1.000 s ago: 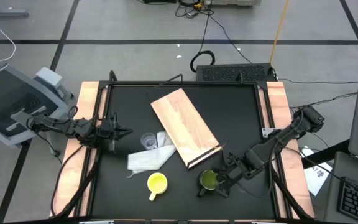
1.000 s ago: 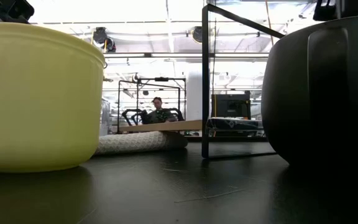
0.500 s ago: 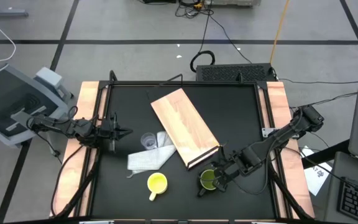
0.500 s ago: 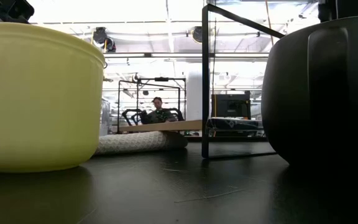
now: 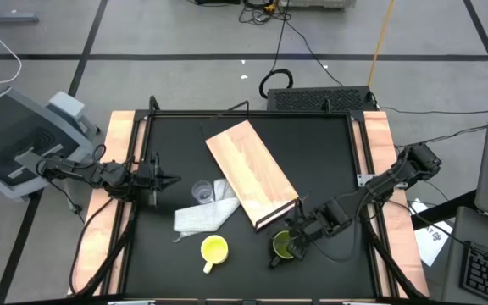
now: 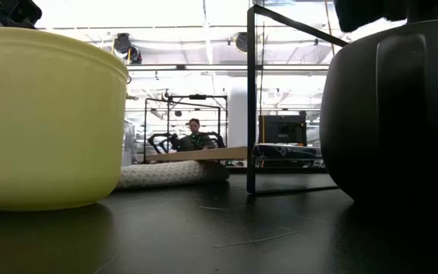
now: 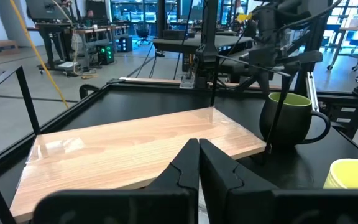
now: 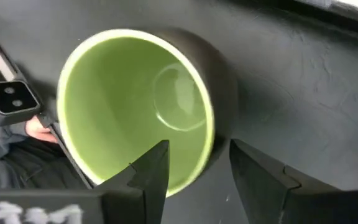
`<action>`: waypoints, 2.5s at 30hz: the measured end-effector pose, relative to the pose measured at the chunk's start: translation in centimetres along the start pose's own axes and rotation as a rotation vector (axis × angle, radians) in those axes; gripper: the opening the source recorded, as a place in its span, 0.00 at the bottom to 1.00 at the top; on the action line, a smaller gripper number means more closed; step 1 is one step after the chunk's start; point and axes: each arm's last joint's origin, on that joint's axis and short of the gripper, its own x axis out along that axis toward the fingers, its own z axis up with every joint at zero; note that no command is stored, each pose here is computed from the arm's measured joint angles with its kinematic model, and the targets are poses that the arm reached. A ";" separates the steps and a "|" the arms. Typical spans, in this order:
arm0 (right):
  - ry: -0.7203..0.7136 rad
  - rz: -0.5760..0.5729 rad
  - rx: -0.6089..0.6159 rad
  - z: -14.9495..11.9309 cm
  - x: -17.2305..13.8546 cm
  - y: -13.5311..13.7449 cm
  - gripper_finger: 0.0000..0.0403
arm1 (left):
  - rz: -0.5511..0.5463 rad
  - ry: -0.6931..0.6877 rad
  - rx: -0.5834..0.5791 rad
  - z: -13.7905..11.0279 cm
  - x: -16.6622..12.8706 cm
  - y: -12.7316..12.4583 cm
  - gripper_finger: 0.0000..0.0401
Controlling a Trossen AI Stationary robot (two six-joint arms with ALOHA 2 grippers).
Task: Stack small to large cups/mugs on shelf
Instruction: Put the black mug on the shelf
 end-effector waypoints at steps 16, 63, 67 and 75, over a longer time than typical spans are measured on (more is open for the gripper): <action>0.018 0.003 -0.046 0.4 0.5 -0.6 0.27 | 0.000 0.000 0.000 0.0 0.0 0.0 0.02; -0.096 0.010 -0.463 0.5 -6.8 4.0 0.01 | 0.000 0.000 0.000 0.0 0.0 0.0 0.02; -0.099 0.008 -0.501 0.5 -6.8 3.9 0.01 | 0.000 0.000 0.000 0.0 0.0 0.0 0.02; -0.185 0.039 -0.578 1.1 -10.0 5.3 0.01 | 0.000 0.000 0.000 0.0 0.0 0.0 0.02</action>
